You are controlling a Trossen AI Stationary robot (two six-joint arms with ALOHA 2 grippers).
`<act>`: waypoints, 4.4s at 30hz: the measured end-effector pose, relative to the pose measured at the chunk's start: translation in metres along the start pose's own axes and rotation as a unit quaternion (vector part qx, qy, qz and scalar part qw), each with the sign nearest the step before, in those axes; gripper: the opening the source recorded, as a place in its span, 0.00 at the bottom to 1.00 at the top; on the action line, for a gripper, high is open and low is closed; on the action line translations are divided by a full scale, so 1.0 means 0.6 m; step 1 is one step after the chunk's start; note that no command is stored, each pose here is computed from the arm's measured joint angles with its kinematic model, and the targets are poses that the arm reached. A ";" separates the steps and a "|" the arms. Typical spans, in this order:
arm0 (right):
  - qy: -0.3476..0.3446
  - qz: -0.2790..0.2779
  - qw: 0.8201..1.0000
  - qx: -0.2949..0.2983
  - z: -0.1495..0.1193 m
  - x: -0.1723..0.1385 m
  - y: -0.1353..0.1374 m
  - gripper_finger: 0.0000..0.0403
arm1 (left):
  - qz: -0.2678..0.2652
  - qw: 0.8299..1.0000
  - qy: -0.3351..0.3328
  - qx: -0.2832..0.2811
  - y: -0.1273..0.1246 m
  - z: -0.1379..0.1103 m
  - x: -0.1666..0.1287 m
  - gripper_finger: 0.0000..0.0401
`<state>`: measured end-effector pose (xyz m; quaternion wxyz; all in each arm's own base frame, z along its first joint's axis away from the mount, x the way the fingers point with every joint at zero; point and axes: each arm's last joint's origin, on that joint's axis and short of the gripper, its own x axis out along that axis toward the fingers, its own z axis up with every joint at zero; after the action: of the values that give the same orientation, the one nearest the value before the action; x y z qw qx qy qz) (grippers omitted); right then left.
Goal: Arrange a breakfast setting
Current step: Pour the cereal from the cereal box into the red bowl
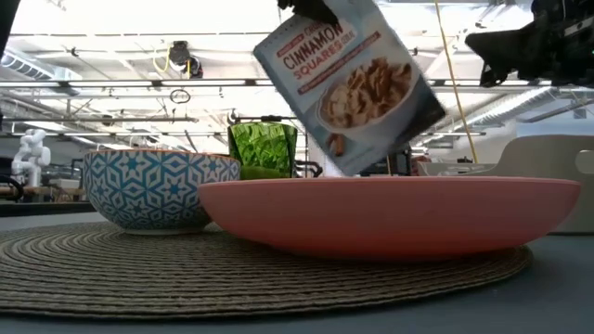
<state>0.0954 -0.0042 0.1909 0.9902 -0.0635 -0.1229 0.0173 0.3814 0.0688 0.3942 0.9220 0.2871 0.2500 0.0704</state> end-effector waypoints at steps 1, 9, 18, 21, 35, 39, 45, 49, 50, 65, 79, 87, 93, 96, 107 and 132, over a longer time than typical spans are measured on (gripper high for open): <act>-0.011 -0.004 1.000 0.008 0.004 0.000 -0.001 0.00 | 0.003 1.000 -0.004 -0.005 0.003 0.002 -0.004 0.00; -0.097 -0.067 0.990 0.079 0.031 -0.003 -0.009 0.19 | 0.032 0.999 -0.036 -0.019 0.019 0.016 -0.035 0.00; -0.094 -0.165 0.978 0.086 0.032 -0.006 -0.019 0.55 | 0.055 0.996 -0.069 -0.033 0.037 0.029 -0.077 0.00; -0.094 -0.206 0.970 0.089 0.032 -0.007 -0.022 0.62 | 0.062 0.994 -0.080 -0.038 0.042 0.033 -0.094 0.00; -0.045 -0.211 0.973 0.086 0.017 -0.002 -0.022 0.70 | 0.064 0.989 -0.129 -0.039 0.035 0.060 -0.151 0.00; -0.024 -0.210 0.974 0.085 0.010 0.003 -0.022 0.70 | 0.059 0.987 -0.142 -0.037 0.028 0.068 -0.163 0.00; -0.011 -0.207 0.975 0.084 0.005 0.015 -0.023 0.70 | 0.050 0.986 -0.156 -0.039 0.015 0.079 -0.165 0.00; -0.023 -0.207 0.974 0.085 0.007 0.024 -0.024 0.70 | 0.050 0.983 -0.171 -0.042 0.012 0.086 -0.169 0.00; -0.022 -0.208 0.974 0.085 0.006 0.026 -0.024 0.70 | 0.049 0.983 -0.172 -0.042 0.010 0.087 -0.169 0.00; -0.037 -0.206 0.971 0.117 0.006 0.035 -0.025 0.70 | 0.048 0.982 -0.178 -0.040 0.007 0.090 -0.170 0.00; -0.034 -0.204 0.970 0.125 0.004 0.036 -0.025 0.91 | 0.031 0.980 -0.188 -0.054 0.006 0.091 -0.170 0.00; -0.029 -0.120 0.989 0.083 0.004 0.044 -0.018 0.92 | 0.017 0.978 -0.194 -0.076 0.005 0.092 -0.171 0.00; -0.053 -0.117 0.989 0.070 0.010 0.048 -0.019 0.92 | 0.015 0.977 -0.194 -0.087 0.005 0.092 -0.171 0.00; -0.063 -0.118 0.989 0.066 0.011 0.051 -0.019 0.92 | 0.015 0.977 -0.194 -0.087 0.005 0.092 -0.171 0.00; -0.076 -0.119 0.989 0.051 0.006 0.066 -0.021 0.92 | 0.015 0.977 -0.194 -0.089 0.005 0.092 -0.170 0.00; -0.055 -0.127 0.990 -0.020 0.007 0.122 -0.029 0.92 | 0.008 0.966 -0.245 -0.084 0.010 0.104 -0.177 0.00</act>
<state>0.1655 -0.0170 0.2145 0.9747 -0.0666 -0.1842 -0.1076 0.3207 0.0141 0.4865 0.9753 0.2191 0.0068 0.0264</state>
